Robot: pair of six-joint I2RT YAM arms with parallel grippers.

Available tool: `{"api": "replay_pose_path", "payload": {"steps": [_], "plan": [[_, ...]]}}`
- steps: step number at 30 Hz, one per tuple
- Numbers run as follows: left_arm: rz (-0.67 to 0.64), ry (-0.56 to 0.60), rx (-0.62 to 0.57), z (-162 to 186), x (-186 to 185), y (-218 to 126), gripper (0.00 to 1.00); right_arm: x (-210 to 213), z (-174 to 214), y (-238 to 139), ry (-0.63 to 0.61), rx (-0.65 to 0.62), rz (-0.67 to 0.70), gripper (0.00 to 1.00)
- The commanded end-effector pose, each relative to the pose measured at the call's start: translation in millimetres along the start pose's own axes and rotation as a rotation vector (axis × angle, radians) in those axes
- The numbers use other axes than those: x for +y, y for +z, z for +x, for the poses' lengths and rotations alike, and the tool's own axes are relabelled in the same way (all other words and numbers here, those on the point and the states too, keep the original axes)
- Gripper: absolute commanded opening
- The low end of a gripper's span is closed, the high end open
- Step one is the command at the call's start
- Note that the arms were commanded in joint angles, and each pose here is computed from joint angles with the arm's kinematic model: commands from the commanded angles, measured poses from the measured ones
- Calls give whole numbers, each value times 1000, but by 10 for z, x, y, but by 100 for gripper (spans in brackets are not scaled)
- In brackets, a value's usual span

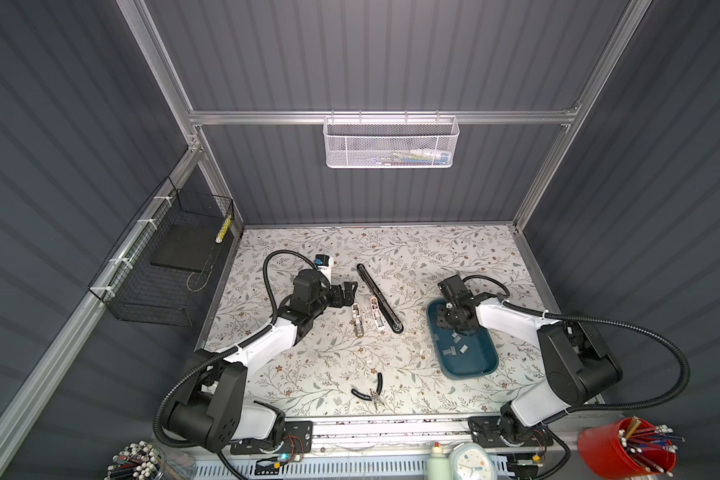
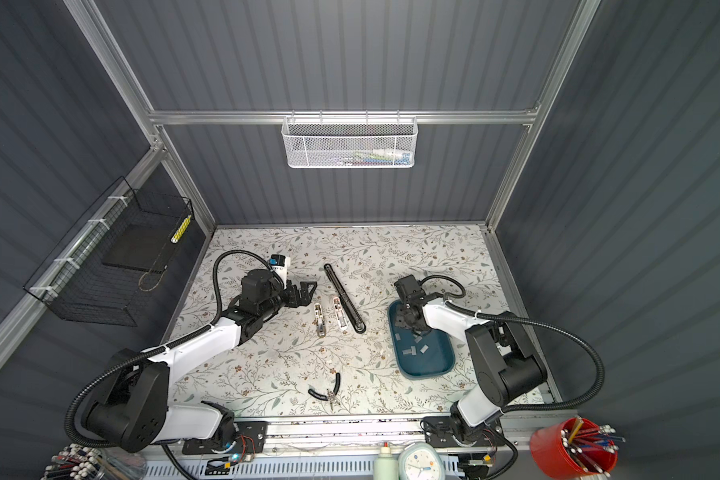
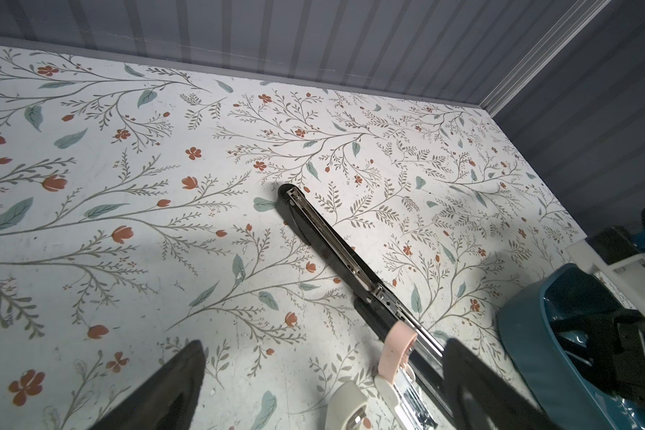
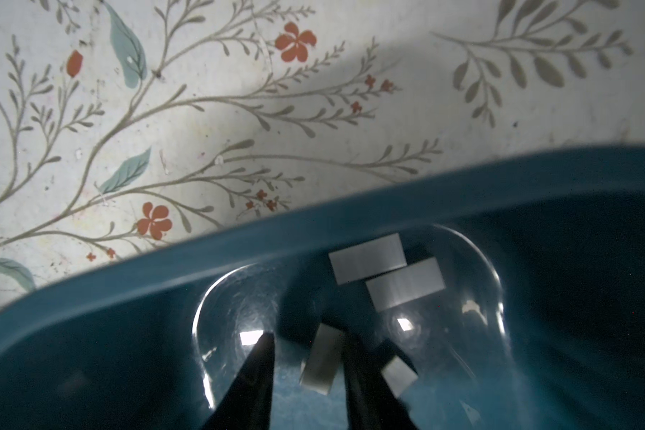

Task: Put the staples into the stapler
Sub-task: 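Lower the right gripper into the teal tray and pinch a staple strip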

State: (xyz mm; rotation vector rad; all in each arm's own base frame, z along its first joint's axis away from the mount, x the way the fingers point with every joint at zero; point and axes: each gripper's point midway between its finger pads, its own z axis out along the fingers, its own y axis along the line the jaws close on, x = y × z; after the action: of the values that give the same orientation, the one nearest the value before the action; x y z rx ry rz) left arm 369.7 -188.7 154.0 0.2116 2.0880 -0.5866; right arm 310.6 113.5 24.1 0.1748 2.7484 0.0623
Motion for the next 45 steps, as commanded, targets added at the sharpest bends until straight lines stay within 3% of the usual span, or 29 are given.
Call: {"api": "replay_pose_path", "payload": {"steps": [1, 11, 23, 35, 39, 45], "plan": [[4, 5, 0, 13, 4, -40, 99, -69, 62, 52, 6, 17, 38, 35], [5, 3, 4, 28, 5, -37, 99, -66, 55, 69, 2, 20, 44, 36], [2, 5, -6, 3, 4, -73, 99, -5, 67, 128, -13, 54, 29, 21], [-6, 9, -20, -8, 2, -181, 99, -5, 63, 101, -15, 45, 23, 13], [-16, 11, -30, -42, 3, -246, 99, 19, -35, -13, -19, 6, 7, 12], [-161, -65, -95, -51, 245, -527, 99, -23, -149, -419, -36, -77, -8, 12]]}}
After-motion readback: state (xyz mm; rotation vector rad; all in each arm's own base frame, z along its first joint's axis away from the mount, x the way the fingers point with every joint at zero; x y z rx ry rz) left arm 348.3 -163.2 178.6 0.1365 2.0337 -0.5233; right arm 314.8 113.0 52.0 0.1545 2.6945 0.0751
